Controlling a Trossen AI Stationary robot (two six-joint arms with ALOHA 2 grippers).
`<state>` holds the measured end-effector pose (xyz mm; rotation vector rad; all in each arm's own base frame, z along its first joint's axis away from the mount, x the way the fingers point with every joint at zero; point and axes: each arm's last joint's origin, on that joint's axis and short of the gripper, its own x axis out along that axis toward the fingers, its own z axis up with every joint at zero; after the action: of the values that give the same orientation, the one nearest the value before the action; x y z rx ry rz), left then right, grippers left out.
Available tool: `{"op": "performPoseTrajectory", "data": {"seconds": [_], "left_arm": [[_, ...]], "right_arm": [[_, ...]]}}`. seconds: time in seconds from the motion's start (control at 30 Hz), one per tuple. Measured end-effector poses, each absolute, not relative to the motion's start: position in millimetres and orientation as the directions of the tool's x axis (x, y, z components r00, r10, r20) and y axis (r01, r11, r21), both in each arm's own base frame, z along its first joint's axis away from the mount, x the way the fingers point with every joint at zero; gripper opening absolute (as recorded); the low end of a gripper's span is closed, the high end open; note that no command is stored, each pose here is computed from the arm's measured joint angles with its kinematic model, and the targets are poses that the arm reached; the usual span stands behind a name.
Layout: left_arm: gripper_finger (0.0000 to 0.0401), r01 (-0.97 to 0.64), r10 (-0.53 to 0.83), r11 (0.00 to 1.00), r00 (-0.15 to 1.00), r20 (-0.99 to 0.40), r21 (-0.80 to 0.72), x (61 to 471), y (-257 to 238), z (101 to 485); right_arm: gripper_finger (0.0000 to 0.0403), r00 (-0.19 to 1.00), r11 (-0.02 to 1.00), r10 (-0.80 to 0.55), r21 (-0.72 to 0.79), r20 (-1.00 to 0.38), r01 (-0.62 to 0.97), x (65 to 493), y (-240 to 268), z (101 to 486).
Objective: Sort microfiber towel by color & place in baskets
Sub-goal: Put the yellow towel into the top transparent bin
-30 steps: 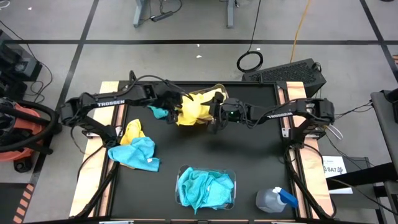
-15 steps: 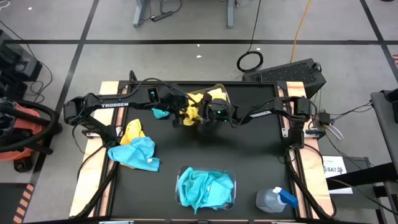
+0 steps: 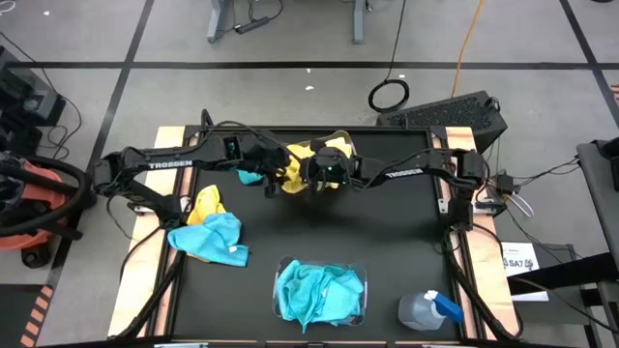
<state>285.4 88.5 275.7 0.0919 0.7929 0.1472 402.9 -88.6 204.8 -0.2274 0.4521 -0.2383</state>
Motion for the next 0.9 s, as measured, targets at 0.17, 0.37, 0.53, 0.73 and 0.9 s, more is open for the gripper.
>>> {"op": "performPoseTrajectory", "data": {"seconds": [0.17, 0.37, 0.53, 0.73, 0.9], "left_arm": [[0.0274, -0.150, 0.244, 0.969, 0.684, -0.687, 0.195, 269.6, 84.8, 291.5], [0.0274, -0.209, 0.288, 0.957, 0.631, -0.720, 0.200, 242.3, 77.6, 305.1], [0.0274, -0.245, 0.267, 0.958, 0.571, -0.777, 0.149, 223.6, 70.1, 304.9], [0.0274, -0.252, 0.220, 0.963, 0.508, -0.833, 0.101, 217.7, 56.7, 286.8], [0.0274, -0.235, 0.185, 0.969, 0.497, -0.848, 0.073, 220.8, 43.5, 267.3]], "right_arm": [[0.0018, 0.824, 0.913, -0.367, -0.334, -0.432, 0.232, 392.4, -89.0, 217.9], [0.0006, 0.768, 0.882, -0.440, -0.383, -0.466, 0.273, 368.0, -92.6, 247.8], [0.0006, 0.674, 0.856, -0.510, -0.396, -0.535, 0.333, 341.2, -104.8, 263.4], [0.0006, 0.527, 0.864, -0.499, -0.346, -0.688, 0.366, 322.4, -125.6, 246.6], [0.0007, 0.542, 0.918, -0.381, -0.240, -0.749, 0.314, 332.9, -135.2, 218.9]]}}
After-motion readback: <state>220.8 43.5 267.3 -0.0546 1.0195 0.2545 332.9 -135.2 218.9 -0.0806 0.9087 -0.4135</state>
